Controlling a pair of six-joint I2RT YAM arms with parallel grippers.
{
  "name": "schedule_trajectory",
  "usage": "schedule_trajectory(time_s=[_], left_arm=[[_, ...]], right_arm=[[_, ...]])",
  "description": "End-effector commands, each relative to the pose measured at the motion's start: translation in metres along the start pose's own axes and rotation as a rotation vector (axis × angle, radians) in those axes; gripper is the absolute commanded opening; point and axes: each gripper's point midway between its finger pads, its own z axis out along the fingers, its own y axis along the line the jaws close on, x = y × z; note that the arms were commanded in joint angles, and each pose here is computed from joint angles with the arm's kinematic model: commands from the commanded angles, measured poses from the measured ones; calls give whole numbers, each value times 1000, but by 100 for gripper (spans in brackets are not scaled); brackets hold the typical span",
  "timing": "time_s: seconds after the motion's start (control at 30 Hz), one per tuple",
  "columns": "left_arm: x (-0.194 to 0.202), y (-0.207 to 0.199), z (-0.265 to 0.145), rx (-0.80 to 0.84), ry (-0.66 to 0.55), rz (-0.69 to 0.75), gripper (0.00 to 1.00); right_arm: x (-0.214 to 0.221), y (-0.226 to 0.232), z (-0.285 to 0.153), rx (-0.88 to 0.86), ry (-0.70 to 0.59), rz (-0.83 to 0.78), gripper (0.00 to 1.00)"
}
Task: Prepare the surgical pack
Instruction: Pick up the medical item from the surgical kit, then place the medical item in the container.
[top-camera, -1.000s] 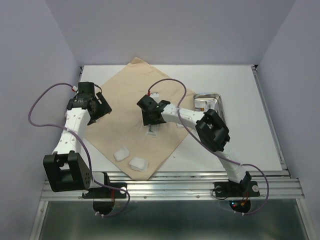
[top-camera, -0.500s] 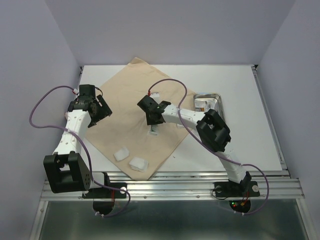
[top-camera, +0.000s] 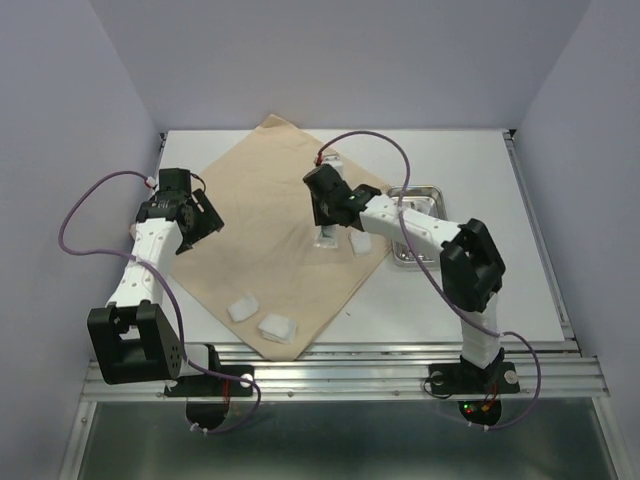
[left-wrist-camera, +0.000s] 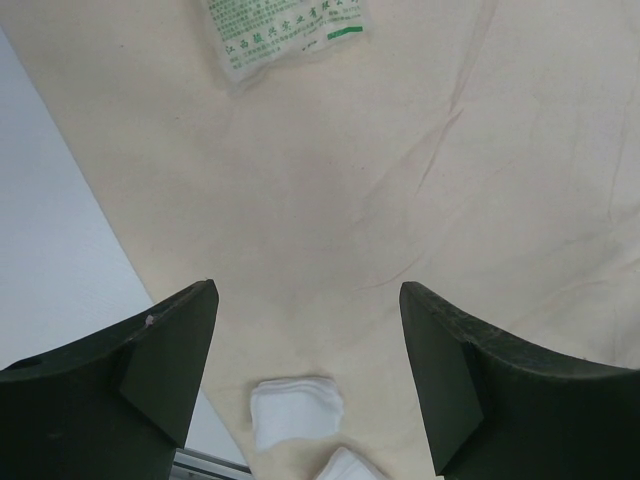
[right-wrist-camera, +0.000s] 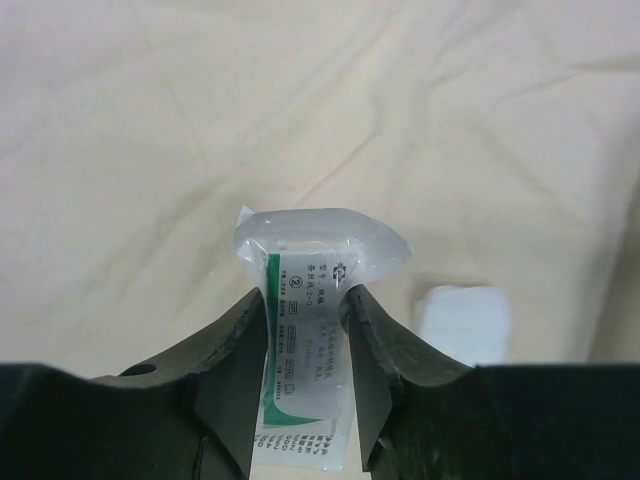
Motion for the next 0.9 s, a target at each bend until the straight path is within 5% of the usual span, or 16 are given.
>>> schedule_trajectory(time_s=[0.0,0.37,0.87], left_arm=[[-18,-8,-5,14,-47,-13,85],[-25,-17,-1,34,-41,-34,85],[-21,-14,-4,27,-41,-50,84]], right_arm=[[-69,-59,-29,0,-177,17,39],[-72,-229,-41,176,-187,43,43],[-29,-252,26,230,-89,-50,46]])
